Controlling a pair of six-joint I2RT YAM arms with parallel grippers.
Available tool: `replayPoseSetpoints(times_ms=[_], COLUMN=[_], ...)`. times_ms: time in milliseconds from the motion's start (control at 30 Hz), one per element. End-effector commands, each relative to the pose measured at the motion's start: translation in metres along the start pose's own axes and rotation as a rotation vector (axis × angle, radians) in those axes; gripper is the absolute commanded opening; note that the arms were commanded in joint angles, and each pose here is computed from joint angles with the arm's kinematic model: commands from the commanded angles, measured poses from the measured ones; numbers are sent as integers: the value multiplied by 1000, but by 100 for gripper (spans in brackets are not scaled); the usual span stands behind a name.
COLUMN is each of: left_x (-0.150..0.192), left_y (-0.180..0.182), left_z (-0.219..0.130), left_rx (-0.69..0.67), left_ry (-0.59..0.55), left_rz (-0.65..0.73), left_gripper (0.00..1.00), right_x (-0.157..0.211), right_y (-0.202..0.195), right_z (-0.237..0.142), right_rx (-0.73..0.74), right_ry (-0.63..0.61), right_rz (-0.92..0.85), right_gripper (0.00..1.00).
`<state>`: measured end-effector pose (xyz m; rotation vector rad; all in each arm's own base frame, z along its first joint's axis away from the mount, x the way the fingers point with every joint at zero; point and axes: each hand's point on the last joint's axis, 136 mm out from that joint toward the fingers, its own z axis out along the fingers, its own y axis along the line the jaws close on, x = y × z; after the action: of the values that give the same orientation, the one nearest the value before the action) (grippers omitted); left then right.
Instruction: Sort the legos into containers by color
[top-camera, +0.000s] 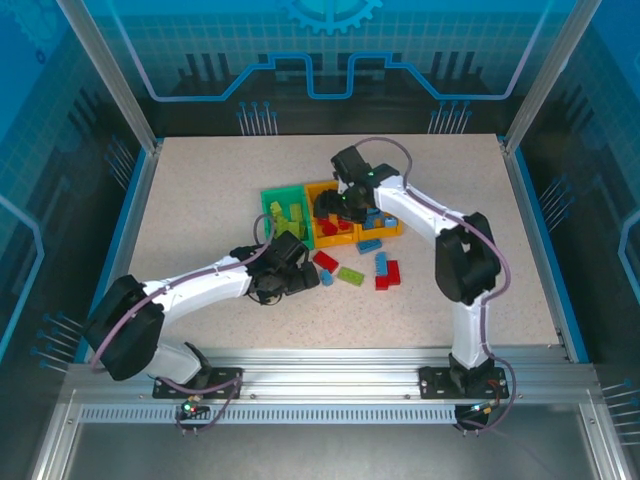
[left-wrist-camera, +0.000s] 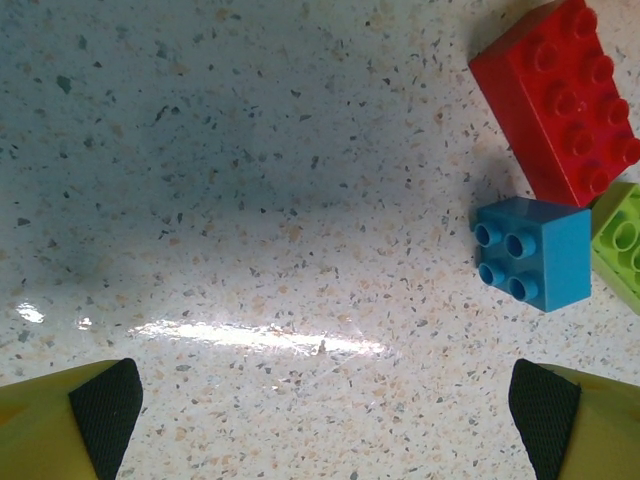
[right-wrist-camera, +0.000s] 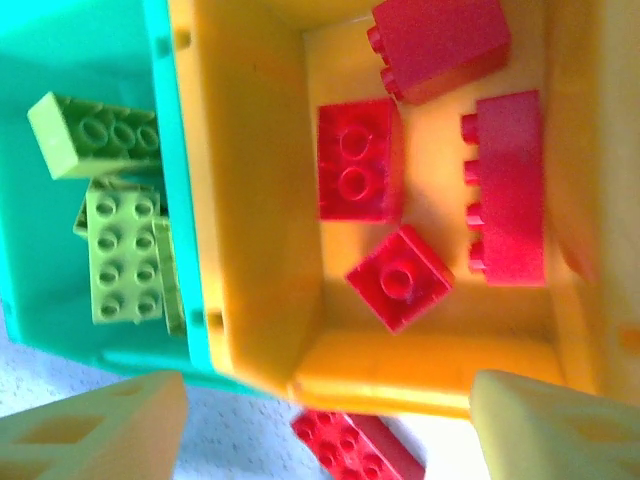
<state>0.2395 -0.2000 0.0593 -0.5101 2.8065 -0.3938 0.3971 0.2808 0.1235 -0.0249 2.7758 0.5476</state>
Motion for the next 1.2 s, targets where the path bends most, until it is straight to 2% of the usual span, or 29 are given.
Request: replayPoseSetpoints(times_ms=[0,100,233,433,1000,1167], left_x=[-7,-7,-7,-7,-2,-1], left_y=[-11,-12,-13,-12,-2,-2], left_z=[-3,-1,3,3,6,7], left_rx=[27,24,20,16,-2,-3], left_ry=[-30,-29,-21,-23,-15,-13], left_rz=[-26,-24,-23,-23,-31,-32], left_gripper=[99,99,99,99,99,99], right_x=[14,35,56,85,106,104], right_y=[-25,-60,-91,-121,-137,-129], right_z=[-35,-44,-44,-29,11,13], right_rx=[100,180,233,333,399,392], right_ry=[-73,-70,-5,101,223,222], right_rz=[-95,-113,-102,-85,-86,-115], right_gripper=[69,62,57,57,51,36])
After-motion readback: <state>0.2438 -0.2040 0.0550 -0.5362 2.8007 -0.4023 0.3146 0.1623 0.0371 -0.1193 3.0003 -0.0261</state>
